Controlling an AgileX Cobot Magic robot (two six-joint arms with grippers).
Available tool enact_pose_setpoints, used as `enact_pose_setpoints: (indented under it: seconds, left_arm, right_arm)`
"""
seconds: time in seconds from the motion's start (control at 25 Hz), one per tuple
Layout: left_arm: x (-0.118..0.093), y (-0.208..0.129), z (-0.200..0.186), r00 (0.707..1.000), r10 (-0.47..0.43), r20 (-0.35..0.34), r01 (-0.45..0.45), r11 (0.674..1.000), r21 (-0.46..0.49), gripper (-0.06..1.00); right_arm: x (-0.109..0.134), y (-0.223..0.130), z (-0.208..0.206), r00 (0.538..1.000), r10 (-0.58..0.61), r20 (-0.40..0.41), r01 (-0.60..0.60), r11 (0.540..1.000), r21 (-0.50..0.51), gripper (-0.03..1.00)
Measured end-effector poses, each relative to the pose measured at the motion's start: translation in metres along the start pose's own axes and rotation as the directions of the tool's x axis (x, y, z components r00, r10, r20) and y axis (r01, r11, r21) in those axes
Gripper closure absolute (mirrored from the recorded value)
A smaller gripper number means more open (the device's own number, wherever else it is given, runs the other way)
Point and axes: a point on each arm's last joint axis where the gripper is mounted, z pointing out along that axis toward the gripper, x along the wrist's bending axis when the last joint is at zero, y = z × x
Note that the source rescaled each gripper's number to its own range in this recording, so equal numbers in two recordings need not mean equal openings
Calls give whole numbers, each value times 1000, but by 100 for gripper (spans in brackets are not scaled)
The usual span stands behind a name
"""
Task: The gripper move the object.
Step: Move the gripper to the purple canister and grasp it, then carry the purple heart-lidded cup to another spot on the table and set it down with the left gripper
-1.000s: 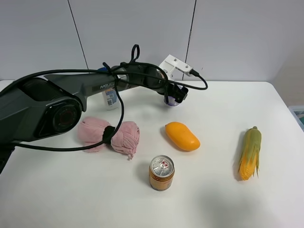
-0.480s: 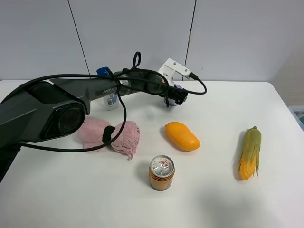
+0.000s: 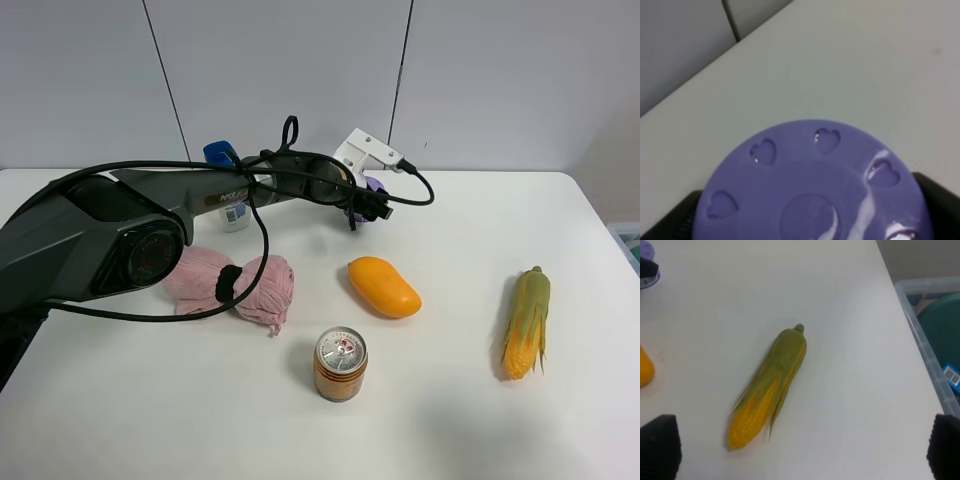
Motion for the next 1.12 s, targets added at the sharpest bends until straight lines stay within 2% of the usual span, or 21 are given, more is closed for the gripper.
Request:
enact_pose_setpoints:
  seconds: [0.24, 0.36, 0.56, 0.72, 0.92, 1.12]
  left_arm:
    - [-2, 5, -6, 1000, 6, 12, -7, 1000, 29, 93]
    - [-13, 30, -28, 999, 31, 41, -32, 999, 41, 93]
    - [-39, 118, -114, 993, 77, 87, -69, 994, -90, 93]
    - [-52, 163, -191, 985, 124, 116, -110, 986, -123, 93]
    - [-46, 186, -269, 986, 138, 93, -133, 989, -61, 93]
    - [-26, 195, -329, 993, 116, -11, -116, 993, -34, 93]
  right_arm:
    - [0, 0, 0, 1000, 0, 0, 0, 1000, 0, -3]
    - [0, 0, 0, 1000, 0, 0, 0, 1000, 0, -3]
    - [0, 0, 0, 1000, 0, 0, 0, 1000, 0, -3]
    - [0, 0, 0, 1000, 0, 0, 0, 1000, 0, -3]
    - [0, 0, 0, 1000, 0, 0, 0, 1000, 0, -3]
    - [0, 0, 0, 1000, 0, 0, 0, 1000, 0, -3]
